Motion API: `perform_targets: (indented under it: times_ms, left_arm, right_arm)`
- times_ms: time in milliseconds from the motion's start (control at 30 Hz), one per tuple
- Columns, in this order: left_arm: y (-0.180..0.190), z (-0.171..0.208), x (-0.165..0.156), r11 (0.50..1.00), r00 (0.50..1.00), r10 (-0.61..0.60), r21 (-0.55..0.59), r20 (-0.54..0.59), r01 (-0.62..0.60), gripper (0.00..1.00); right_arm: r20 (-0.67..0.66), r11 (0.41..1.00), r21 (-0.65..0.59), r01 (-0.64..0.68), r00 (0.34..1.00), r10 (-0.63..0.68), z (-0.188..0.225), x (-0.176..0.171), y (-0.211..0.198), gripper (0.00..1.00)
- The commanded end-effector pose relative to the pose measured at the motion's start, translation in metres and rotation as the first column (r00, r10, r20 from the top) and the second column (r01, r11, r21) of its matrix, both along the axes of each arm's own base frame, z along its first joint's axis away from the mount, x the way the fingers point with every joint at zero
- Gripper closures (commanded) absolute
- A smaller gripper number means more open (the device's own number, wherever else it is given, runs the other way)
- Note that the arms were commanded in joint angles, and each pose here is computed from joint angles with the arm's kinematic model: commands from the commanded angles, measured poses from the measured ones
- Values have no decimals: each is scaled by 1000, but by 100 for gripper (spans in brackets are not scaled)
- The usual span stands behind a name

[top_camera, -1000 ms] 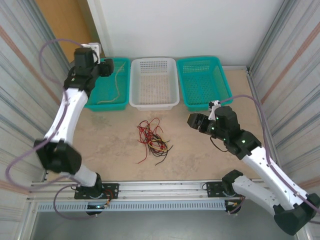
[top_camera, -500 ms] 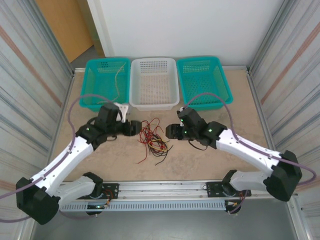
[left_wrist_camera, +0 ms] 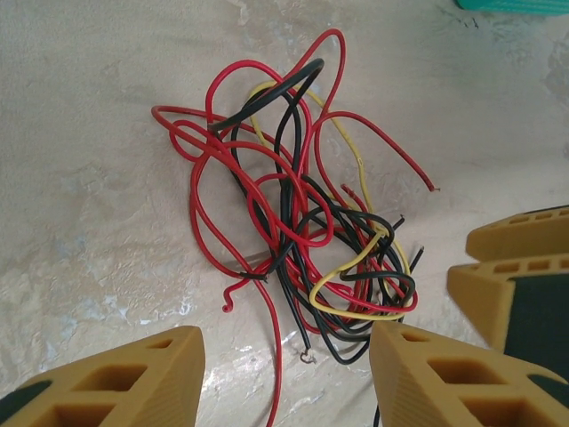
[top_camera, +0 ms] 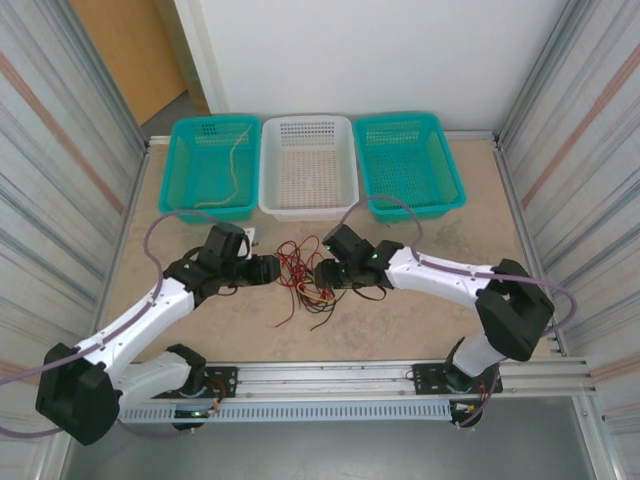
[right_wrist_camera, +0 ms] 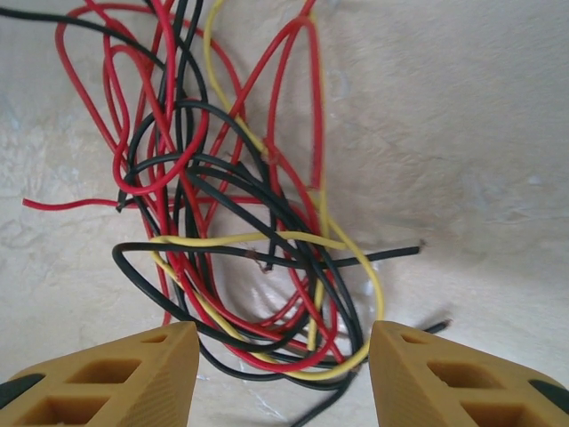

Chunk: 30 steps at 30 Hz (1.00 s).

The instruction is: Untangle the cables

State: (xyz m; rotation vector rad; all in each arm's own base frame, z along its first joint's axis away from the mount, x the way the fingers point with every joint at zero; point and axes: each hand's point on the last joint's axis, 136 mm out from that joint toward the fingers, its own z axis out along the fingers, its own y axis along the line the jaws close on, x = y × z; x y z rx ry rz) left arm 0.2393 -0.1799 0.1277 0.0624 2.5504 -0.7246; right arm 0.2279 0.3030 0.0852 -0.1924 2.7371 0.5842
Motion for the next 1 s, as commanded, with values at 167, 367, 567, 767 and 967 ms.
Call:
perform_targets:
  times_ms: [167, 367, 567, 767, 967]
  left_arm:
    - [-7, 30, 20, 1000, 996, 11, -30, 90, -8, 47]
    - [-6, 24, 14, 999, 997, 15, -38, 71, -13, 48]
    - [-2, 24, 10, 999, 997, 26, -38, 72, -23, 48]
    - [-2, 24, 9, 999, 997, 23, -40, 73, -20, 48]
    - [-6, 20, 9, 999, 998, 11, -54, 57, -8, 47]
  right_arm:
    - [57, 992, -113, -54, 997, 61, 6, -1, 21, 51]
    - [58, 984, -148, -96, 993, 105, -1, -4, 29, 60]
    - [62, 980, -162, -114, 990, 126, -6, -1, 34, 68]
    - [72, 977, -182, -116, 989, 131, -8, 2, 33, 85]
    - [125, 974, -205, -93, 985, 120, 6, 3, 17, 100]
